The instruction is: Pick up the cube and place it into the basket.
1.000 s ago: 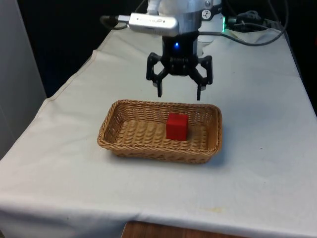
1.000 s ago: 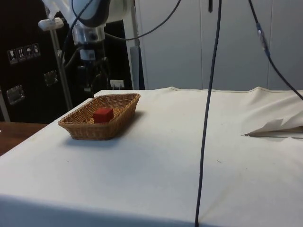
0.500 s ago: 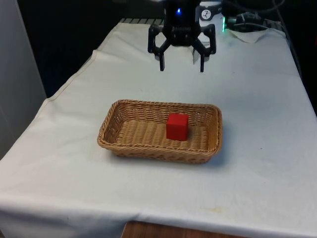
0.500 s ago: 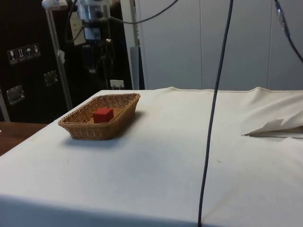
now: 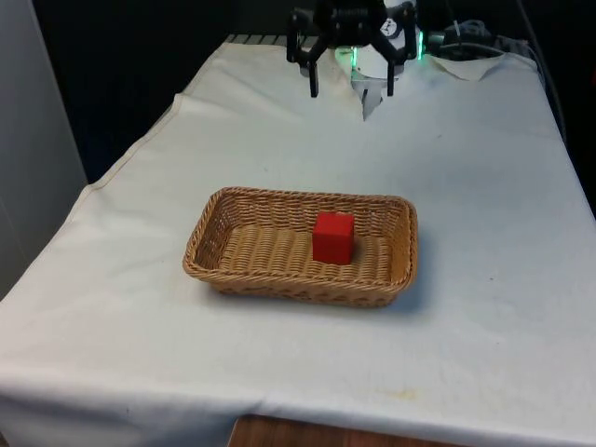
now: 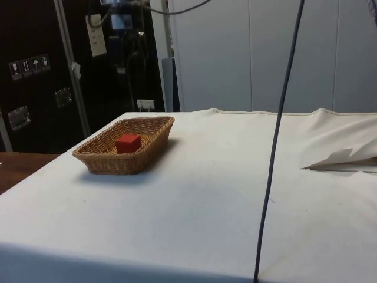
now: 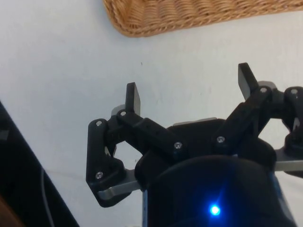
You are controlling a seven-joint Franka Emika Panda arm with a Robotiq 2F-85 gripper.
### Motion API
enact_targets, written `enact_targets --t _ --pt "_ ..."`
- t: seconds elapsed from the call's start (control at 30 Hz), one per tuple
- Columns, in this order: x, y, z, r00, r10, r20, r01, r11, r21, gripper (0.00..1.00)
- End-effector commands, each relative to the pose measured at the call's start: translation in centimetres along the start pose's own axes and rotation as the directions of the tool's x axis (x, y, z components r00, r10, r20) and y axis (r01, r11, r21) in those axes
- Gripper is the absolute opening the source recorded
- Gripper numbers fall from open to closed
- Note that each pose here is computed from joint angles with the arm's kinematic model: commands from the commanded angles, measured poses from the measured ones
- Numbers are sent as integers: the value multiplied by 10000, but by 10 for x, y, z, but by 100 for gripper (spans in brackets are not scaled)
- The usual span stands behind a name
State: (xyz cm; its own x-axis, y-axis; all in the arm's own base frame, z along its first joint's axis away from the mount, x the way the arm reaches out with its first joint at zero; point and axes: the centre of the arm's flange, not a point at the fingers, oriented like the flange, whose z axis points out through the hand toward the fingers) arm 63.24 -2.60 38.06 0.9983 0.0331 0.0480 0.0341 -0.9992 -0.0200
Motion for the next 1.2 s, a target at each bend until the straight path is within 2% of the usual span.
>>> enact_targets --t 0.0,0.2,0.37,0.53,0.57,0.77,0.9,1.17 --pt "-4 -2 -5 10000 -20 -18 20 10000 -35 100" --pt "-16 -7 -15 9999 -110 -66 110 9999 121 100" --pt "-29 -13 -27 9998 -189 -92 190 9997 130 100" --pt "-41 -16 -47 9995 -295 -130 297 9993 217 100" --pt "-38 -15 -43 9995 -293 -134 297 9992 266 100" --pt "-56 -19 -71 9990 -419 -130 423 9986 313 100" --pt "-59 -19 -80 9988 -465 -128 470 9981 404 100" --pt "-80 -22 -115 9978 -645 -129 650 9968 455 100"
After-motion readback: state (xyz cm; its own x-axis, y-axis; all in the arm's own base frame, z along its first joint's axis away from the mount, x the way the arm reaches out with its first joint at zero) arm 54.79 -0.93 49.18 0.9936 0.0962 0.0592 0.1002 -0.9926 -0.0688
